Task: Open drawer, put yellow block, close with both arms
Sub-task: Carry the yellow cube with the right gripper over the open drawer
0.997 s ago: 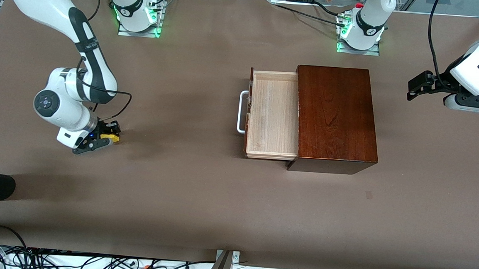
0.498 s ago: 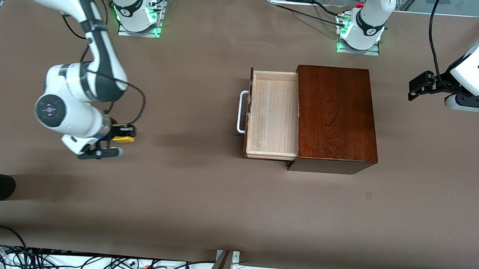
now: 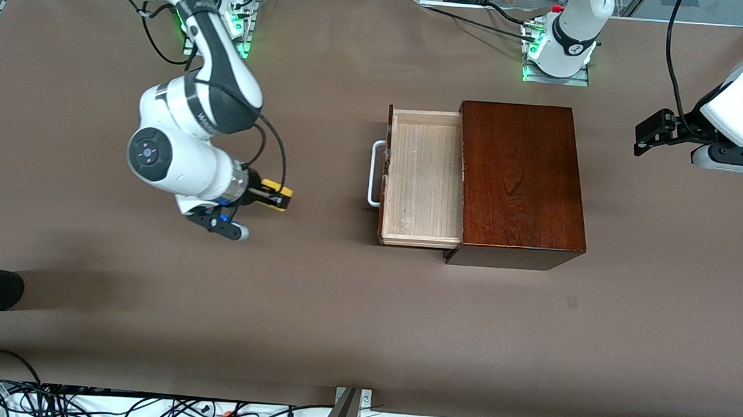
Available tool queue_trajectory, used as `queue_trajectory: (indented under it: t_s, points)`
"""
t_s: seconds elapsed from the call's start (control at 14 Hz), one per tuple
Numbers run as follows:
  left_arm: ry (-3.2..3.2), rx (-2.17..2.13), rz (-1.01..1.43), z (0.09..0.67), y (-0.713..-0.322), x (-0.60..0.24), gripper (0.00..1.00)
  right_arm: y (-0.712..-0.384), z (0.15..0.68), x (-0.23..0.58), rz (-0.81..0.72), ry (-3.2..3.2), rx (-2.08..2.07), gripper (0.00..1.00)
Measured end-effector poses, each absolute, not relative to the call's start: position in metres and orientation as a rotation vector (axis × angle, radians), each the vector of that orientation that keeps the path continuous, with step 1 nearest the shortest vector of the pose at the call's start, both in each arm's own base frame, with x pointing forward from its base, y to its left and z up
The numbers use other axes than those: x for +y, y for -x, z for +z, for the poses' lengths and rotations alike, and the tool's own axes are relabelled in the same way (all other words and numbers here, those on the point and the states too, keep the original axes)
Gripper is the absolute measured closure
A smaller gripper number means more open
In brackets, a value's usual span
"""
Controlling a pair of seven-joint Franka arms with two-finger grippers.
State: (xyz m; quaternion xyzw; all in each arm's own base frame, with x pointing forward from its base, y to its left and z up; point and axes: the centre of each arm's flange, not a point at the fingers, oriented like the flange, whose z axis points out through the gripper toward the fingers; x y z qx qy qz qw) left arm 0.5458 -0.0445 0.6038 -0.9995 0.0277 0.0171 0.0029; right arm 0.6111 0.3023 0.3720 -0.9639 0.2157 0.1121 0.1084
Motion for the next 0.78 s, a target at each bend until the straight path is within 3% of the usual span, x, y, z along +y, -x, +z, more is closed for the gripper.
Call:
queue_trajectory:
  t_s: [0.5, 0.78]
  points:
    - [3.134, 0.087, 0.054, 0.604, -0.546, -0.045, 0.0, -0.538, 0.423, 0.45, 0.414, 2.594, 1.345, 0.44]
    - [3.134, 0.087, 0.063, 0.603, -0.545, -0.044, 0.0, -0.481, 0.414, 0.522, 0.448, 2.455, 1.642, 0.44]
